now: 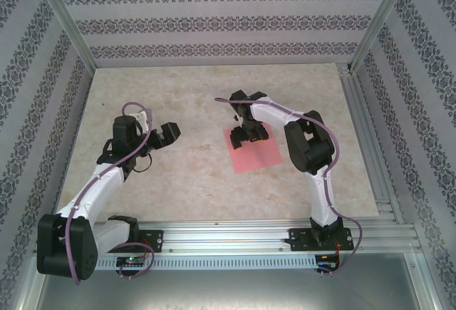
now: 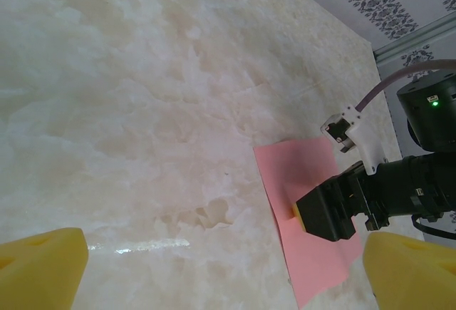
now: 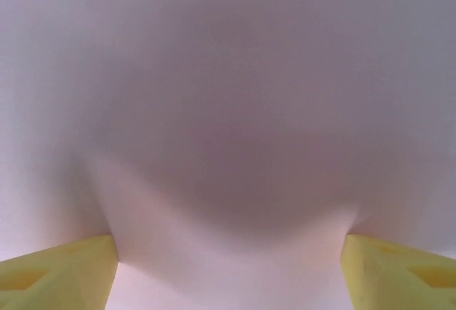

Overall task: Fold a paper plane with a square sheet of paper (pick it up from the middle)
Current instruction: Move the paper to the center of the table, then fold the square sheet of paper in half at the center of the table.

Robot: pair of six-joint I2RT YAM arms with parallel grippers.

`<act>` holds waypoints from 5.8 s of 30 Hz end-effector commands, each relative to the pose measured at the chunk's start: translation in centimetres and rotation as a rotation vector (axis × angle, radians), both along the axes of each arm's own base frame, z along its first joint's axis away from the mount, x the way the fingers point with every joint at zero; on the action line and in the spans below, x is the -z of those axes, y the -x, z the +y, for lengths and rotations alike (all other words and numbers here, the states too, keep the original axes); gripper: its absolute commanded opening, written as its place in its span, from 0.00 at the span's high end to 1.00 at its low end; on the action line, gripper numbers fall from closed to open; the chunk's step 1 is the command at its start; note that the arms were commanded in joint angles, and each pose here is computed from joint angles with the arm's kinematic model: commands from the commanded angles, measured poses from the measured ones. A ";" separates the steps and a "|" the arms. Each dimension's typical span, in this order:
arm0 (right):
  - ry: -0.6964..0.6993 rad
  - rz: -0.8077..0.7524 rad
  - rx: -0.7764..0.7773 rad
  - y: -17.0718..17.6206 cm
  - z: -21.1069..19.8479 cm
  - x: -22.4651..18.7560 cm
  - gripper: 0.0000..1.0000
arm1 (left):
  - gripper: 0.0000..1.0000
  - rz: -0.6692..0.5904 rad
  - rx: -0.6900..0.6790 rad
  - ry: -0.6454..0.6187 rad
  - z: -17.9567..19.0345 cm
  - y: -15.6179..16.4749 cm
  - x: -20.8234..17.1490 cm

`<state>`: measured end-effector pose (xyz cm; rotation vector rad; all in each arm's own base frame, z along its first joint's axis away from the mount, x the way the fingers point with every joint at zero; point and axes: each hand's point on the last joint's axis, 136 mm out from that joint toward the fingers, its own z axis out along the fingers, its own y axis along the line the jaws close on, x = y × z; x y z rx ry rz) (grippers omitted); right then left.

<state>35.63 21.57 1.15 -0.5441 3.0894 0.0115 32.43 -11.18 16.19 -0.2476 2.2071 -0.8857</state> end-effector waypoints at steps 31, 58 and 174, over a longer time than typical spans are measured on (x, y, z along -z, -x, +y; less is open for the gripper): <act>-0.521 -0.099 0.070 1.1 5.5 -11.5 0.56 | 0.00 -0.051 0.030 0.021 -0.8 0.0 -2.6; -0.605 -0.015 0.284 3.8 -1.6 -5.1 0.41 | 0.00 -0.052 0.195 0.063 -7.9 -0.9 -3.6; -0.335 -0.063 0.394 2.6 -5.5 -1.2 0.28 | 0.83 0.283 0.440 0.079 -25.1 -1.8 6.8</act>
